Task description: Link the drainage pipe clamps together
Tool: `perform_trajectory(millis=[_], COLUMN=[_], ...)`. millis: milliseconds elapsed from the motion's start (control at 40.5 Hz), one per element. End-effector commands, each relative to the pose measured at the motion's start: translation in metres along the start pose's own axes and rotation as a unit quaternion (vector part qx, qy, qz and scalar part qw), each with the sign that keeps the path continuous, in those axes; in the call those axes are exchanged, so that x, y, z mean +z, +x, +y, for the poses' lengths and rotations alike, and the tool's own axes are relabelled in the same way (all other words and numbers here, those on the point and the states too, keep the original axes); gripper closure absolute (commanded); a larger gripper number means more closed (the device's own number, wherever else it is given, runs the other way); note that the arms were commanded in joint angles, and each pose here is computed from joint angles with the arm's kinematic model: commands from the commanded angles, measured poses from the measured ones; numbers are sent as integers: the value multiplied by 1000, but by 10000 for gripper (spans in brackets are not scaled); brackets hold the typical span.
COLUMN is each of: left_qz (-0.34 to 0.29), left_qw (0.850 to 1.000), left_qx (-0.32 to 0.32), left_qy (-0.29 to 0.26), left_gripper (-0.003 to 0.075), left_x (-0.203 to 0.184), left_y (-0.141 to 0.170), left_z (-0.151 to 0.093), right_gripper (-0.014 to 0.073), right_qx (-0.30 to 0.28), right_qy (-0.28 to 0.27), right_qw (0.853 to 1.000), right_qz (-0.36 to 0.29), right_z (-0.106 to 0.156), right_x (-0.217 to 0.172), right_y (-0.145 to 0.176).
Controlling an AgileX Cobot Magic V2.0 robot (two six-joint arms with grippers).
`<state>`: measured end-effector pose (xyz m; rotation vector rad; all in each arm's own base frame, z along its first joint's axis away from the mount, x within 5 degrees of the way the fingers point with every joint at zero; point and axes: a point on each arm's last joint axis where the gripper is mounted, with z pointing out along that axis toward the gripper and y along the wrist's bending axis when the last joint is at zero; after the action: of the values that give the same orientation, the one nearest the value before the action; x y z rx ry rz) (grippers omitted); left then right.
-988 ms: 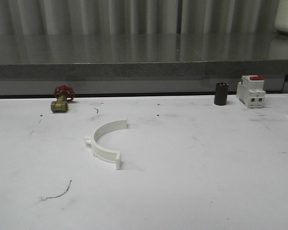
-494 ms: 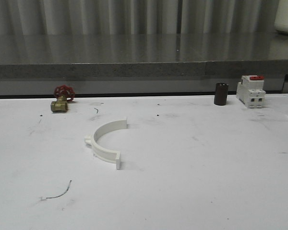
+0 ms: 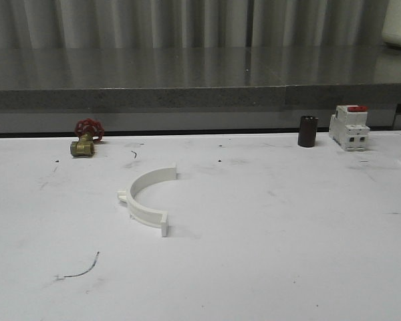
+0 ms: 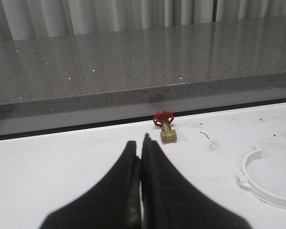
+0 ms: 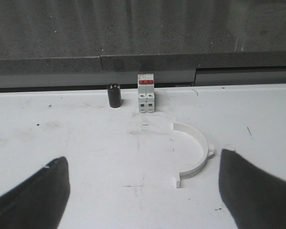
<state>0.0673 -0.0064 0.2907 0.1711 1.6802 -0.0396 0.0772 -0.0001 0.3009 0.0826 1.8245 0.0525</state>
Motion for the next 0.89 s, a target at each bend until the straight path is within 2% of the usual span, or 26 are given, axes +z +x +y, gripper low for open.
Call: perform_trajectory(millis=[0, 864], left_qz=[-49, -50], left_qw=[999, 999], left_qx=[0, 0], left_qy=[8, 8], left_gripper=[741, 741], left_x=[-2, -2], left_y=[-15, -16], left_z=[-1, -1], right_gripper=[-57, -57], right_qx=[-3, -3], right_qy=[4, 4], right_qw=[999, 997], right_qz=[-50, -73], right_z=[0, 0], right_x=[-2, -3], right_y=[-17, -22])
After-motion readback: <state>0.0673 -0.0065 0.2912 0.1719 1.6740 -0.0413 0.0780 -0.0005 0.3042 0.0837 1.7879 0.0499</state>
